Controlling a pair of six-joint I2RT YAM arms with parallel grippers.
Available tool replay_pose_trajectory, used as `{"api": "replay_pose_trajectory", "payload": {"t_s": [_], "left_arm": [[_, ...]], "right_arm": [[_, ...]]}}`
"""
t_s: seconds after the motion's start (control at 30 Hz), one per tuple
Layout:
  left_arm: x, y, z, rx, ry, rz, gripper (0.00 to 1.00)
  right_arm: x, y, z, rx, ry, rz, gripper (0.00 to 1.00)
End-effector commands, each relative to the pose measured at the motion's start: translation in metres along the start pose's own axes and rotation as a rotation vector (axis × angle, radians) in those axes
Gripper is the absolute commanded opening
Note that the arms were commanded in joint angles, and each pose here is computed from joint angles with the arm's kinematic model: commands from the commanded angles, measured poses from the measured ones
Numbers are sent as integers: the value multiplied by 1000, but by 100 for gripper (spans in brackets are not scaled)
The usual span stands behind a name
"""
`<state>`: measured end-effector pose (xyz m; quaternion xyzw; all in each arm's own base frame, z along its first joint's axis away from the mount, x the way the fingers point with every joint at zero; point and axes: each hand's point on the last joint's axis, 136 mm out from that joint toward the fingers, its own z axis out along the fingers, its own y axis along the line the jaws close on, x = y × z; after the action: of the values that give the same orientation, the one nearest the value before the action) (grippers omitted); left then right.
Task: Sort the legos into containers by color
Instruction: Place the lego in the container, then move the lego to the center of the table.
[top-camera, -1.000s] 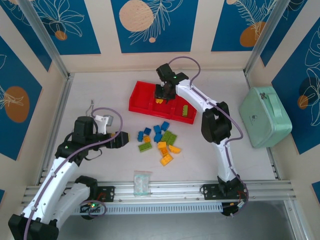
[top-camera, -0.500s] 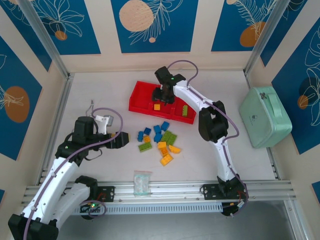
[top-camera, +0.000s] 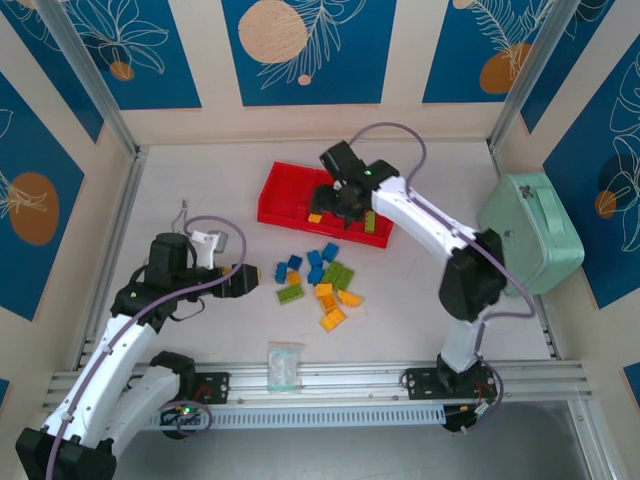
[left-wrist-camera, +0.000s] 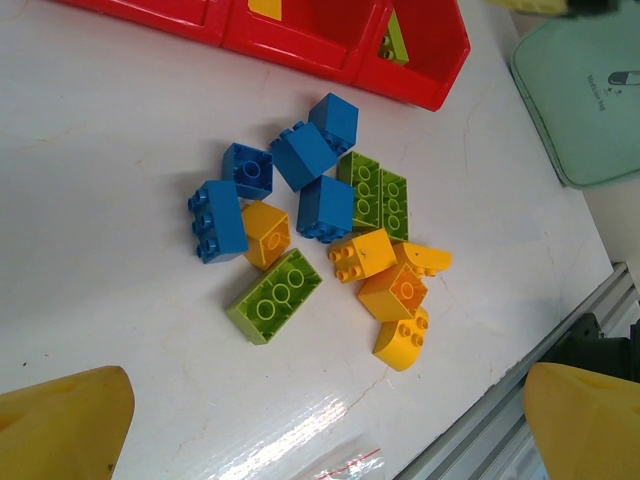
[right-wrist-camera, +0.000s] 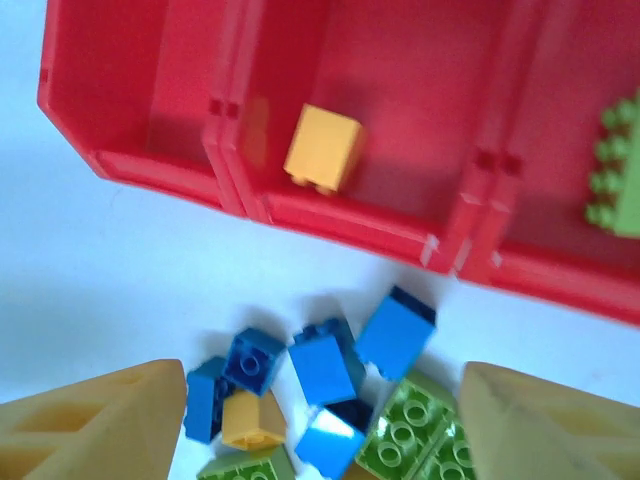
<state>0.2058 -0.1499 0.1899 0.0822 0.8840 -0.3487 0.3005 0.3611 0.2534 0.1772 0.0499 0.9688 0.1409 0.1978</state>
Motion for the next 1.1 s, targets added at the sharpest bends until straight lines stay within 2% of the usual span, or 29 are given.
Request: {"api": "replay_pose_trajectory", "payload": {"t_s": [0.0,0.13,0.27,0.4,0.73,1.07], "left_arm": [[2,-4,0,14,-1,27,99],[2,-4,0,20,2,25,99],[3,-5,1,23,7,23,99],[3,-4,1,21,7,20,99],[4,-4,1,17,8,24,100],[4,-4,2,14,12,26,99]], "right_arm": [[29,-27,5,62,11,75,68],[72,-47,14,91,80,65,53],[97,-54,30,109,153,46,37],[109,-51,47,130,190,13,30],[116,-56,79,160,240,18,27],[108,-78,89,218,233,43,27]]}}
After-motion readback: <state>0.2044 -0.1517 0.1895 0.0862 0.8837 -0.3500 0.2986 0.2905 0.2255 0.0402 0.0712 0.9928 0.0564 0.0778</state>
